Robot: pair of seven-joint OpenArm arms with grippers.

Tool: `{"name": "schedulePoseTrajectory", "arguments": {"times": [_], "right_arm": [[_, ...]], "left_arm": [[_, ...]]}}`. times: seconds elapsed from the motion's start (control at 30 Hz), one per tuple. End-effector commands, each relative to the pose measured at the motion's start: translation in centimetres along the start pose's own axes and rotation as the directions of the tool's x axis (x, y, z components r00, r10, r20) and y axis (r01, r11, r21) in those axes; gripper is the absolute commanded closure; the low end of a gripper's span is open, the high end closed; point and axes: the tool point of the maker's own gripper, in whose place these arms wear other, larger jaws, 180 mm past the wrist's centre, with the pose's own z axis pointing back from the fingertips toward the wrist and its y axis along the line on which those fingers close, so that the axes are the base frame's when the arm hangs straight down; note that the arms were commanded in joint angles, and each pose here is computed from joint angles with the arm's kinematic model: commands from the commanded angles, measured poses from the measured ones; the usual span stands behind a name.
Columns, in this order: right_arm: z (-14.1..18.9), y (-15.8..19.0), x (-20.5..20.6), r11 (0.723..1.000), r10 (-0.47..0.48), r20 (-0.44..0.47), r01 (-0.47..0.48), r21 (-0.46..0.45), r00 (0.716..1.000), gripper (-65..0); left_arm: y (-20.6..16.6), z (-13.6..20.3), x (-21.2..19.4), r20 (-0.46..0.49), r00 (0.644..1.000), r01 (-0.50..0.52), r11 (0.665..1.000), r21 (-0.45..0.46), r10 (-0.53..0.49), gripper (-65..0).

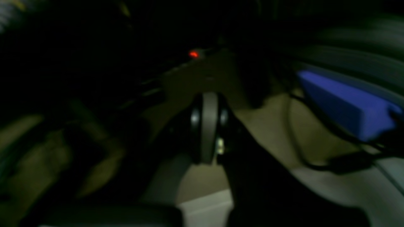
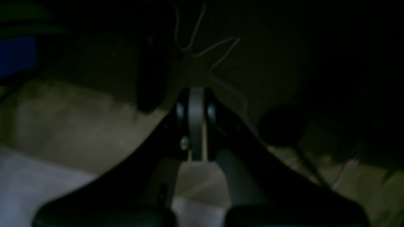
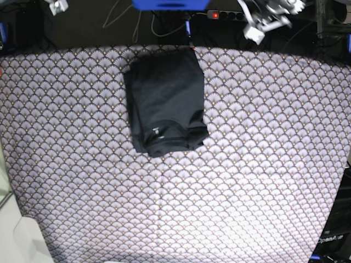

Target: Fold the T-shirt properly

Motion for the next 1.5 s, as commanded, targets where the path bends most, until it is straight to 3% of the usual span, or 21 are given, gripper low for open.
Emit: {"name": "schedulePoseTrajectory", "arguments": {"times": [0.0,0.23,0.5,0.57,0.67,0.8,0.9,1.0,1.13,1.33,1.4,1.47], "right_arm": [[0.0,-0.4,-0.4,1.000,-0.012,0.009,0.012,0.001,1.000,0.0],[-5.3,-0.1,-4.3,0.989,-0.144,-0.040,0.145,0.038,0.989,0.0],[-10.1,0.4,-5.8,0.945,-0.313,-0.051,0.316,0.080,0.949,0.0],[-10.8,0.8,-5.6,0.930,-0.351,-0.041,0.353,0.102,0.936,0.0],[-11.7,2.0,-4.9,0.915,-0.372,-0.047,0.375,0.146,0.927,0.0],[-12.2,3.6,-4.6,0.923,-0.321,-0.077,0.330,0.198,0.944,0.0],[-13.0,3.0,-5.9,0.977,-0.185,-0.109,0.195,0.091,0.977,0.0],[-13.5,1.6,-6.1,0.999,-0.050,-0.128,0.050,-0.001,0.991,0.0],[-14.2,0.5,-5.5,0.995,0.019,-0.152,-0.034,-0.094,0.988,0.0],[-15.8,1.7,-3.3,0.994,0.010,-0.151,-0.025,-0.103,0.988,0.0],[-16.2,3.1,-3.5,0.994,0.009,-0.169,-0.027,-0.103,0.986,0.0],[-16.3,2.2,-3.0,0.985,0.030,-0.163,-0.057,-0.162,0.986,0.0]], "left_arm": [[-0.2,-0.5,-1.0,-0.003,1.000,-0.015,1.000,-0.016,0.015,0.0],[-2.1,-6.4,-6.8,-0.026,0.976,-0.217,0.970,-0.109,0.216,0.0],[-2.5,-12.2,-9.5,-0.056,0.917,-0.399,0.905,-0.145,0.395,0.0],[-2.6,-13.6,-9.9,-0.055,0.892,-0.451,0.880,-0.149,0.448,0.0],[-1.7,-15.3,-11.1,-0.041,0.853,-0.522,0.850,-0.065,0.521,0.0],[-1.2,-16.7,-11.9,-0.020,0.840,-0.542,0.840,0.026,0.543,0.0],[0.7,-17.0,-11.8,0.028,0.860,-0.508,0.849,0.149,0.510,0.0],[2.5,-17.9,-8.0,0.103,0.890,-0.457,0.868,0.193,0.445,0.0],[2.2,-18.3,-8.5,0.030,0.903,-0.421,0.870,0.256,0.429,0.0],[2.7,-17.7,-11.1,-0.096,0.893,-0.377,0.848,0.373,0.439,0.0],[2.6,-17.6,-11.3,-0.114,0.894,-0.365,0.852,0.376,0.434,0.0],[2.9,-17.6,-11.1,-0.115,0.908,-0.335,0.864,0.377,0.402,0.0]]}}
